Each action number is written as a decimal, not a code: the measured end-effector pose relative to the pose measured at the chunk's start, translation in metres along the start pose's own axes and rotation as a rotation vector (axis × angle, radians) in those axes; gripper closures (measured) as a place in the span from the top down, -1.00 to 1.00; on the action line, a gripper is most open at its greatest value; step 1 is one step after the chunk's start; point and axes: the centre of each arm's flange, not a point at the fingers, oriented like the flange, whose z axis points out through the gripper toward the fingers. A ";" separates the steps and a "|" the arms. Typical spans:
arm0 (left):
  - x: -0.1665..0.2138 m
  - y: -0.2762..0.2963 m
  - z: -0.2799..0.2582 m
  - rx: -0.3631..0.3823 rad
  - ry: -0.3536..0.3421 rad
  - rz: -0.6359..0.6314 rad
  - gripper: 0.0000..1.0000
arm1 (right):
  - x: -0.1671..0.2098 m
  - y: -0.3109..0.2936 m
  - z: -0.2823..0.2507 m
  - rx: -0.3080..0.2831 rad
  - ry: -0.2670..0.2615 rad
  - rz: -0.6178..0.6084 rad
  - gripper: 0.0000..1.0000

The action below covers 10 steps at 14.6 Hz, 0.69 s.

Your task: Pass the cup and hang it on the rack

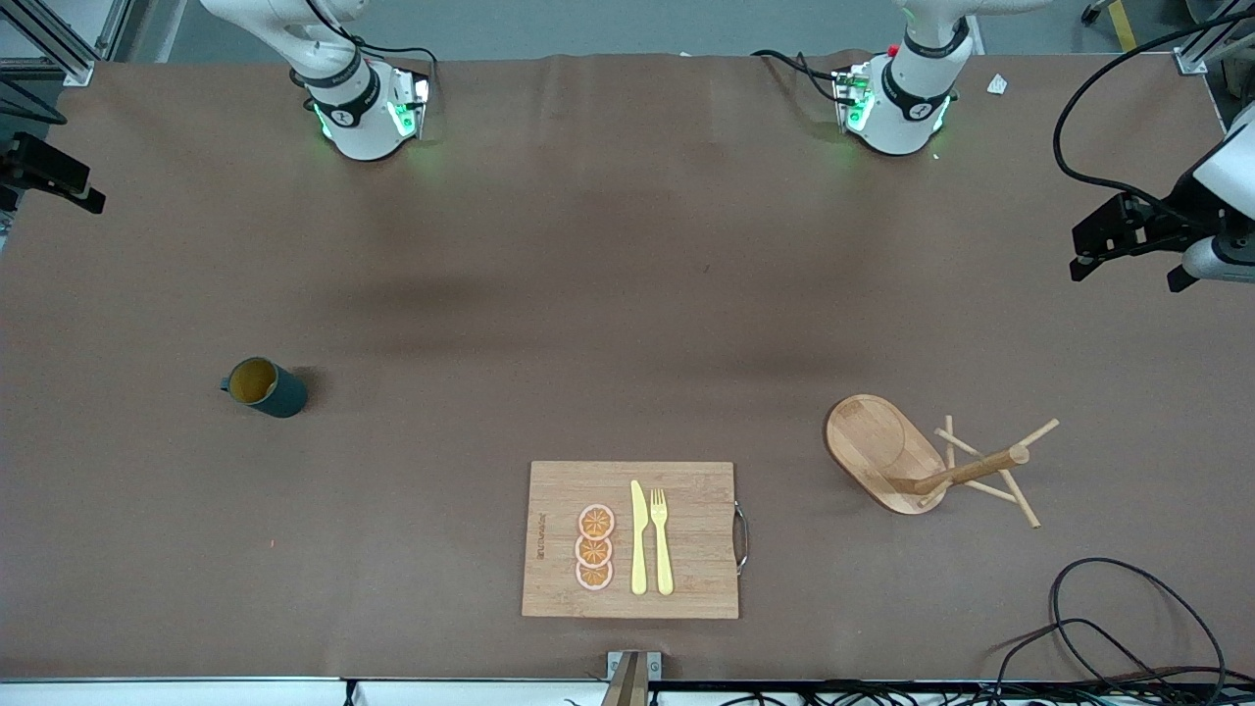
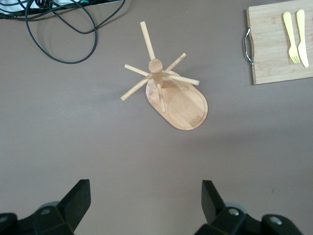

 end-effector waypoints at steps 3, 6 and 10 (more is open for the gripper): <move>0.001 0.000 0.001 0.000 0.000 0.000 1.00 | 0.000 0.001 0.000 -0.007 -0.001 -0.007 1.00; 0.001 0.000 0.001 0.000 -0.001 -0.011 1.00 | 0.000 0.001 0.000 -0.007 -0.001 -0.009 1.00; 0.001 0.000 0.000 0.000 0.001 -0.024 1.00 | 0.000 0.001 0.000 -0.008 -0.001 -0.009 1.00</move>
